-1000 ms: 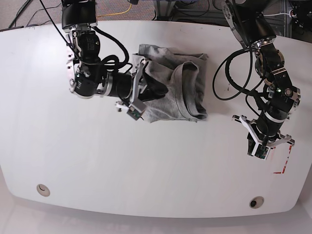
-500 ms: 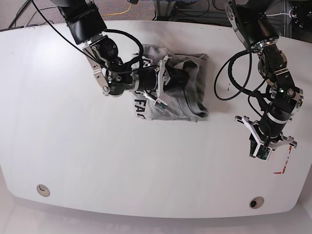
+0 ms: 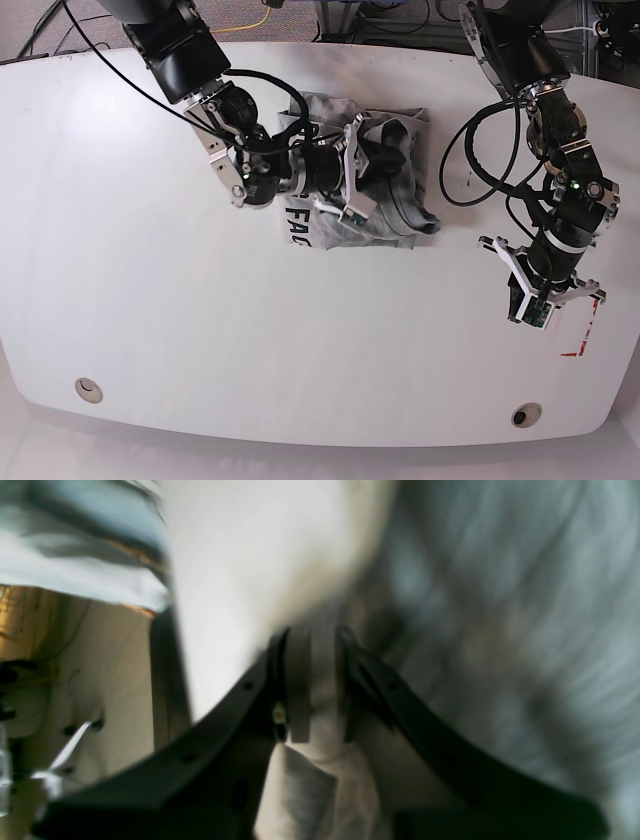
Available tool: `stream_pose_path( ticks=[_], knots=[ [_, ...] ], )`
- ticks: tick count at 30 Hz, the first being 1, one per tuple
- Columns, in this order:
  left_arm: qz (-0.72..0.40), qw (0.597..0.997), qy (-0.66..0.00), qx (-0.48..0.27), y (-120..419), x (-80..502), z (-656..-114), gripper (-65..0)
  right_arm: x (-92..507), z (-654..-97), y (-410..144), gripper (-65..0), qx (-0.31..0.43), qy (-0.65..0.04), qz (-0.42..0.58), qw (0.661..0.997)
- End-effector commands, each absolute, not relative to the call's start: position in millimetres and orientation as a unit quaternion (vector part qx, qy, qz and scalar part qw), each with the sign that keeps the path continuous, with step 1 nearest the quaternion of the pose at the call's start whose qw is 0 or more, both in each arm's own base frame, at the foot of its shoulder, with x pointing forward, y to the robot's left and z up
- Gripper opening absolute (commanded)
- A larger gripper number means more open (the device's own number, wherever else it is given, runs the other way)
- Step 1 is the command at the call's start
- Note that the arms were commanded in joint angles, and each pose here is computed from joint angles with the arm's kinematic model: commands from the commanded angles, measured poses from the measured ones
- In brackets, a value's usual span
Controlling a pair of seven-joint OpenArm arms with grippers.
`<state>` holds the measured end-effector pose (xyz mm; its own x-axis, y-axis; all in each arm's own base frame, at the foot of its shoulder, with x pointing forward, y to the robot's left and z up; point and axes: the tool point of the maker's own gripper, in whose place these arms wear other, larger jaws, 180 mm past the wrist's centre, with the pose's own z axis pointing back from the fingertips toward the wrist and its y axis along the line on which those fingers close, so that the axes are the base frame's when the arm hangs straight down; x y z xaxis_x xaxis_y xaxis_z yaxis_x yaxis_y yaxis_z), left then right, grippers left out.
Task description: Layout the t-shirt on the table in an organized manner, then fold the t-shirt properly
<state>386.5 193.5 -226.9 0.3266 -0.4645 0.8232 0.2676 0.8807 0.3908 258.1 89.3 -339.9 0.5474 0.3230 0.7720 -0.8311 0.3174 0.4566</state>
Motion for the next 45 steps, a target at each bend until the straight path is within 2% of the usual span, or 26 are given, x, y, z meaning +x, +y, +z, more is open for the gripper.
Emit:
stream_pose_path(
  ticks=[1, 9, 18, 22, 25, 34, 45],
  knots=[
    [-0.233, 0.79, -0.561, 0.085, 181, 392, -209, -65.0, 289, -292, 78, -57.2, 0.434, -0.353, 0.374, 0.74],
    [-0.287, 0.792, -0.537, 0.041, 131, 380, -236, -65.0, 335, -253, 38, -57.1, 0.38, -0.417, 0.36, 0.744],
    [-0.366, 0.791, -0.49, -0.015, 70, 340, -278, -65.0, 369, -249, -7, -57.1, 0.287, -0.447, 0.372, 0.761],
    [-0.38, 0.794, -0.473, -0.033, 57, 323, -291, -65.0, 372, -261, -13, -57.1, 0.268, -0.445, 0.392, 0.76],
    [-0.391, 0.796, -0.458, -0.049, 46, 308, -303, -65.0, 376, -277, -20, -57.2, 0.253, -0.431, 0.391, 0.772],
    [-0.411, 0.808, -0.411, -0.09, 25, 264, -335, -65.0, 377, -322, -17, -57.4, 0.257, -0.426, 0.356, 0.791],
    [-0.409, 0.826, -0.375, -0.101, 28, 243, -359, -65.0, 368, -374, -17, -57.4, 0.273, -0.401, 0.313, 0.816]
  ],
)
